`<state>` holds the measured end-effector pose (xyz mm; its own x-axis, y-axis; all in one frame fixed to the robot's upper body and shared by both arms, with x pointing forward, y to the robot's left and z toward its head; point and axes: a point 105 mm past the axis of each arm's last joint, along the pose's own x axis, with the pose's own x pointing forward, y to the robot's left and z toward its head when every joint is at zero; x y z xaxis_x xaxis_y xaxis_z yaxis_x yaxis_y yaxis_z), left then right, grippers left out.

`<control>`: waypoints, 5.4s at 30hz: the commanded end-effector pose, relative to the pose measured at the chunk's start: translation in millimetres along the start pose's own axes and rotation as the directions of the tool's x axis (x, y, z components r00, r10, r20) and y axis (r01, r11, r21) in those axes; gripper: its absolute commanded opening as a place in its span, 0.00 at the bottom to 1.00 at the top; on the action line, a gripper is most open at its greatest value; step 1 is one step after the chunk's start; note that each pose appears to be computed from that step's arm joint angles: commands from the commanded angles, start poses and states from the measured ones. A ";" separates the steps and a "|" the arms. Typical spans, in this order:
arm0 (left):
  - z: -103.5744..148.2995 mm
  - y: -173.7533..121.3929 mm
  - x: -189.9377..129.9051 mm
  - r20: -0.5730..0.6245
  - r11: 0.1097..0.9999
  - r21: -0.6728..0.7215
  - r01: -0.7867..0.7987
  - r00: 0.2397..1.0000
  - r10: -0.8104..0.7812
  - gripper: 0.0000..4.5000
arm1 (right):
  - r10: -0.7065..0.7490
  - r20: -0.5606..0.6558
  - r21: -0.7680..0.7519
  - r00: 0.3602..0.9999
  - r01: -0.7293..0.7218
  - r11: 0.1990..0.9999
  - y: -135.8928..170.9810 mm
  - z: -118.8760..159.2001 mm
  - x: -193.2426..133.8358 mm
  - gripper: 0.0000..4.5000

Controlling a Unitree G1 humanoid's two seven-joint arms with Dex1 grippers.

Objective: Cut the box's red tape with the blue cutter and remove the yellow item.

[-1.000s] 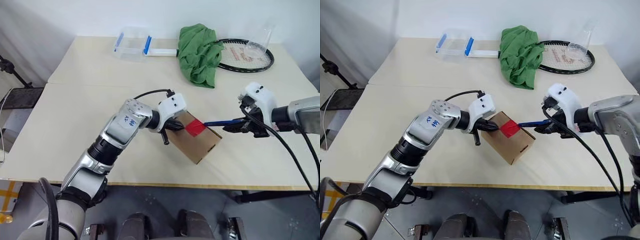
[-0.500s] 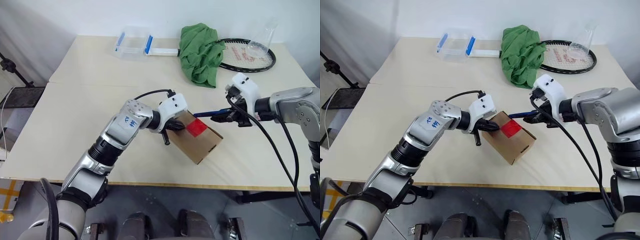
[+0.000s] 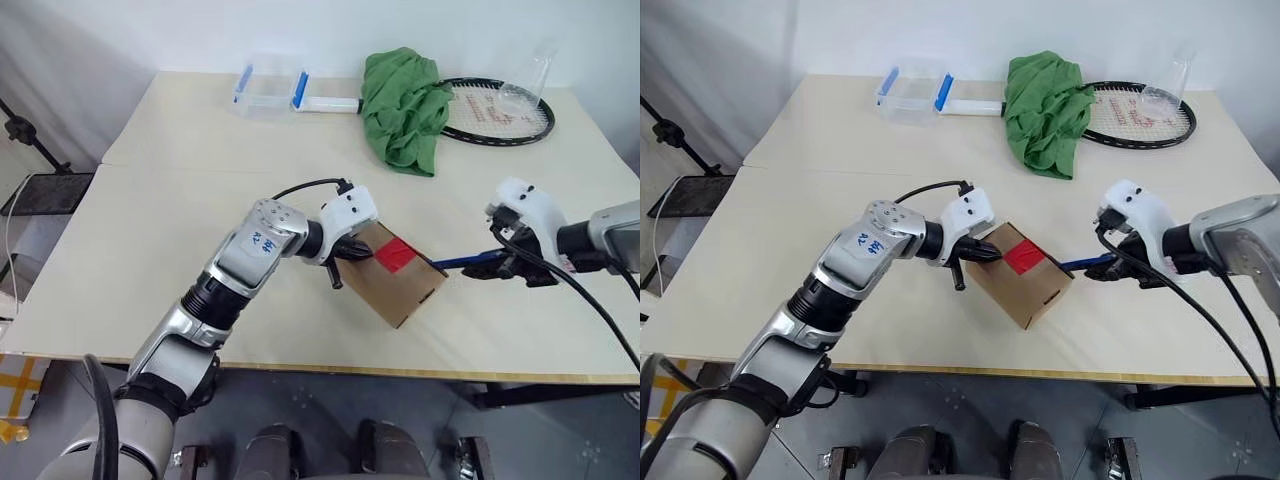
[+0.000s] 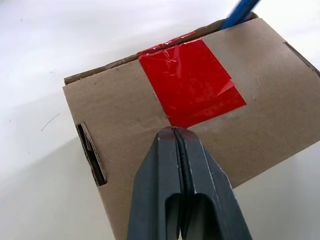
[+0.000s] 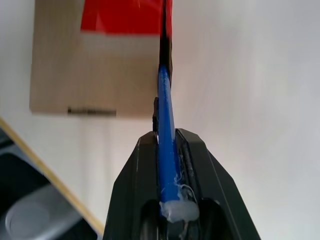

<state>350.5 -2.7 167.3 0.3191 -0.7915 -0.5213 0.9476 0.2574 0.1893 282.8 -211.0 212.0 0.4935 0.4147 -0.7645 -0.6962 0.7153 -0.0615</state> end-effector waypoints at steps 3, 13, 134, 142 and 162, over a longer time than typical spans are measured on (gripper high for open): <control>-39.2 -3.4 14.8 -0.124 0.997 -0.083 0.011 0.992 -0.021 0.01 | -0.051 0.079 -0.010 0.996 0.052 0.999 -4.4 8.8 -28.8 0.03; -32.1 5.1 13.9 -0.092 0.998 -0.065 -0.006 0.996 0.000 0.01 | -0.176 0.365 0.155 0.914 0.127 0.980 -44.2 -37.8 -52.8 0.03; -21.1 14.4 -34.9 0.020 0.991 0.123 0.060 0.998 -0.063 0.00 | -0.093 0.200 -0.014 0.975 0.098 0.995 -25.4 -6.2 70.4 0.99; -23.6 15.5 -35.5 0.020 0.994 0.103 0.047 0.999 -0.050 0.00 | 0.064 0.402 0.386 0.913 -0.233 0.893 -22.3 10.7 51.5 0.99; -19.8 15.3 -36.6 0.021 0.994 0.105 0.038 0.999 -0.040 0.00 | 0.362 0.410 0.572 0.837 -0.545 0.613 4.7 24.3 132.3 0.99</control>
<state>356.5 42.0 180.1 0.2872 -0.8237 -0.4889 0.9492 0.1763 0.2606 359.9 -150.6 140.4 0.4187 0.8251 -0.3792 -0.4190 0.5460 0.7255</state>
